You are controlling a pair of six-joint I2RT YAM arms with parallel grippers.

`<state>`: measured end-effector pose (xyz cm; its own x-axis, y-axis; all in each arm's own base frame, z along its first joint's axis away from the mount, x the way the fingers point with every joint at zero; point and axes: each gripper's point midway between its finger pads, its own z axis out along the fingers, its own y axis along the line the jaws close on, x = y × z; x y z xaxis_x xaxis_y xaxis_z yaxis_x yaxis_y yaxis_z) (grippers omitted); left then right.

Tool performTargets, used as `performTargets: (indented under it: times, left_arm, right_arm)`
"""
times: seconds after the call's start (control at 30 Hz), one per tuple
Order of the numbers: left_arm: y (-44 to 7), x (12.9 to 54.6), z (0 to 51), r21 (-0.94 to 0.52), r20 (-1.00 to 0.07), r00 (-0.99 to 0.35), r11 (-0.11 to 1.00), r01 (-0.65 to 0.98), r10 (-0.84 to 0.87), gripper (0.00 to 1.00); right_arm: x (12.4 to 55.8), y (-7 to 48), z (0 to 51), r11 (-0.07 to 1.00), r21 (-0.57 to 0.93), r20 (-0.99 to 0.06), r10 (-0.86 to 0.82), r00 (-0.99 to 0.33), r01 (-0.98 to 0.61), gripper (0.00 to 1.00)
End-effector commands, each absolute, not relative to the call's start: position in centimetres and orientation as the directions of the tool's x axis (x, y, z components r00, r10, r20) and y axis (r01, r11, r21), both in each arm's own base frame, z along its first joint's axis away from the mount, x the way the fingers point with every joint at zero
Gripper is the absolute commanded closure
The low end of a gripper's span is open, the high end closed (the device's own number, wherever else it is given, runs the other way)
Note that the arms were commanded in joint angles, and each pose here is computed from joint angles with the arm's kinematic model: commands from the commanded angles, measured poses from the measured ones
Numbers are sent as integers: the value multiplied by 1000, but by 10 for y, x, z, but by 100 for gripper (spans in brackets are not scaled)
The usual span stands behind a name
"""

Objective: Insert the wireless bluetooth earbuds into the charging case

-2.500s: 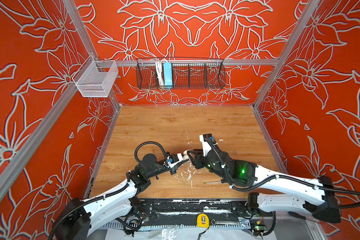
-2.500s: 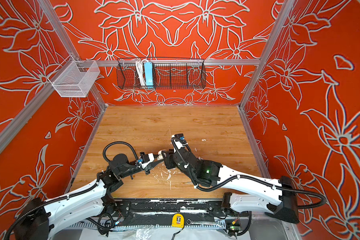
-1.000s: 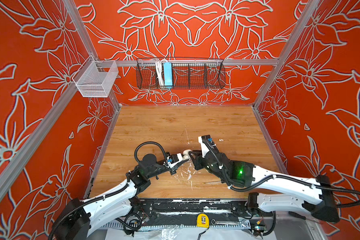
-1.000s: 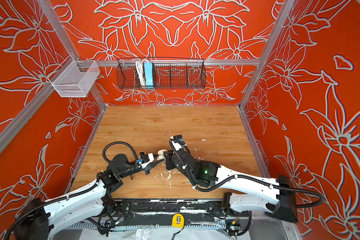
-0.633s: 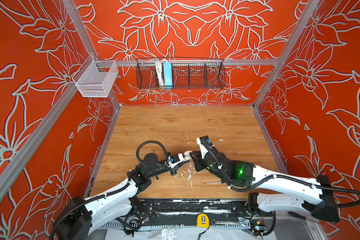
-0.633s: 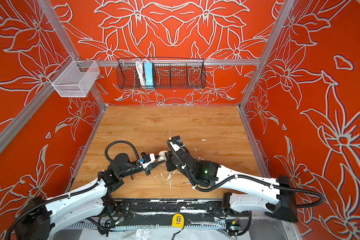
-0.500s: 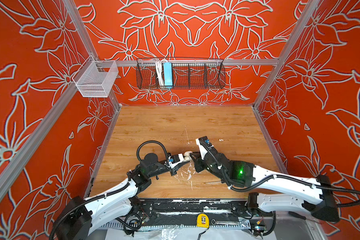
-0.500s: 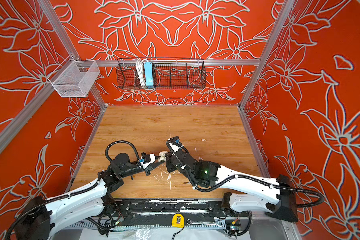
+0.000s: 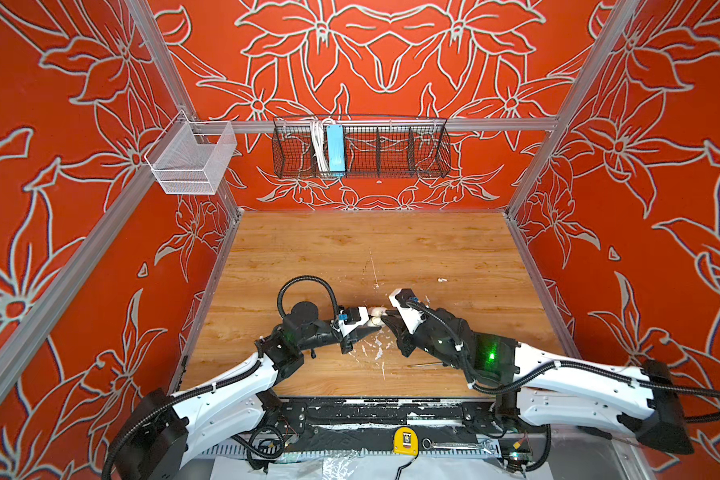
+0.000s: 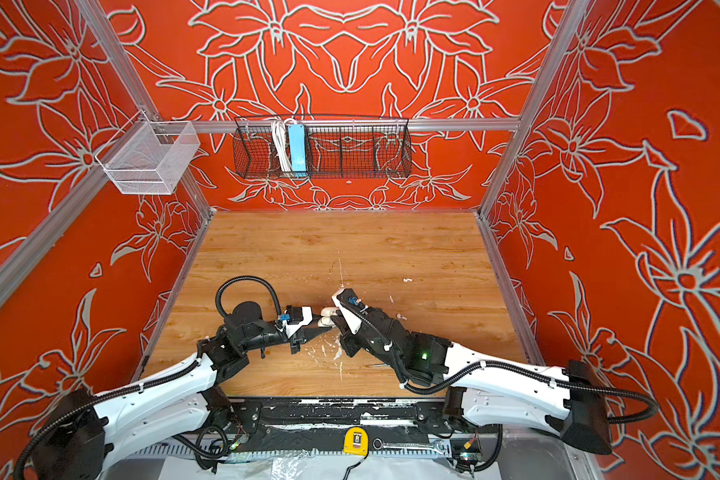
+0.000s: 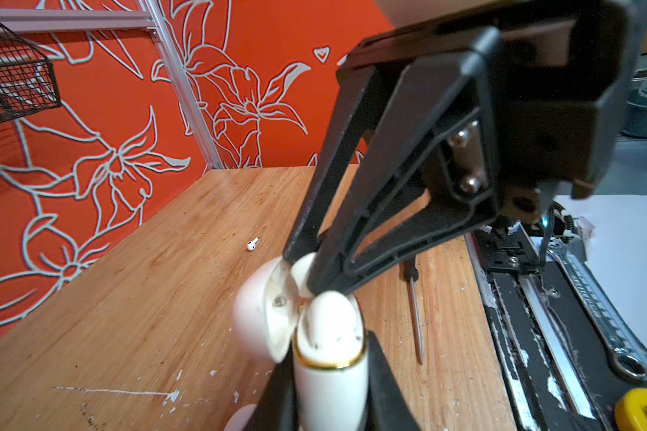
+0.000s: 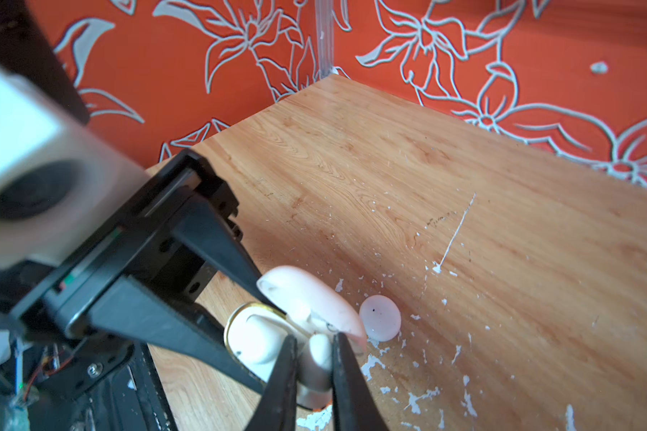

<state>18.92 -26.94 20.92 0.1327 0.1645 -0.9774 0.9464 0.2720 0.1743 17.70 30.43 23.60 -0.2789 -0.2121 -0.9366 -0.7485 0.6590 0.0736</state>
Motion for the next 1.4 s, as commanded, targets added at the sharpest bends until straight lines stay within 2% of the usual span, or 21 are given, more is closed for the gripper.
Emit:
performTargets:
  times: [0.0, 0.17, 0.4, 0.47, 0.5, 0.67, 0.77, 0.87, 0.97, 1.2, 1.37]
  left_arm:
    - [-275, 179, 243, 233, -972, 222, 212, 949, 73, 100]
    - [-275, 170, 250, 243, -970, 238, 178, 954, 46, 100]
    - [-276, 162, 254, 247, -969, 245, 140, 959, 27, 100]
    - [-275, 161, 255, 252, -968, 251, 137, 958, 24, 100]
    - [-275, 160, 255, 256, -967, 255, 136, 957, 23, 100]
    - [-275, 158, 256, 256, -967, 255, 127, 958, 18, 100]
    - [-275, 157, 257, 257, -966, 257, 117, 959, 11, 100]
    - [-275, 156, 258, 258, -966, 259, 118, 959, 9, 100]
    - [-275, 156, 257, 259, -966, 260, 117, 959, 11, 100]
    - [-275, 159, 255, 258, -966, 257, 126, 958, 20, 100]
    - [-275, 162, 252, 260, -966, 258, 142, 955, 28, 100]
  right_arm:
    - [161, 310, 222, 547, -26, -938, -304, -170, -837, 96]
    - [148, 305, 214, 489, -40, -948, -294, -121, -871, 96]
    - [124, 315, 212, 350, -25, -953, -290, -83, -936, 94]
    - [124, 315, 212, 346, -29, -953, -294, -79, -938, 93]
    - [124, 315, 212, 348, -32, -953, -294, -77, -937, 89]
    - [121, 311, 210, 337, -39, -955, -290, -65, -941, 82]
    - [123, 308, 209, 354, -45, -958, -281, -61, -934, 70]
    - [125, 305, 209, 369, -51, -958, -280, -59, -928, 62]
    - [126, 303, 215, 378, -41, -963, -263, -64, -925, 48]
    - [134, 290, 236, 458, -18, -969, -227, -97, -889, 45]
    - [144, 264, 264, 560, 45, -985, -115, -131, -827, 42]
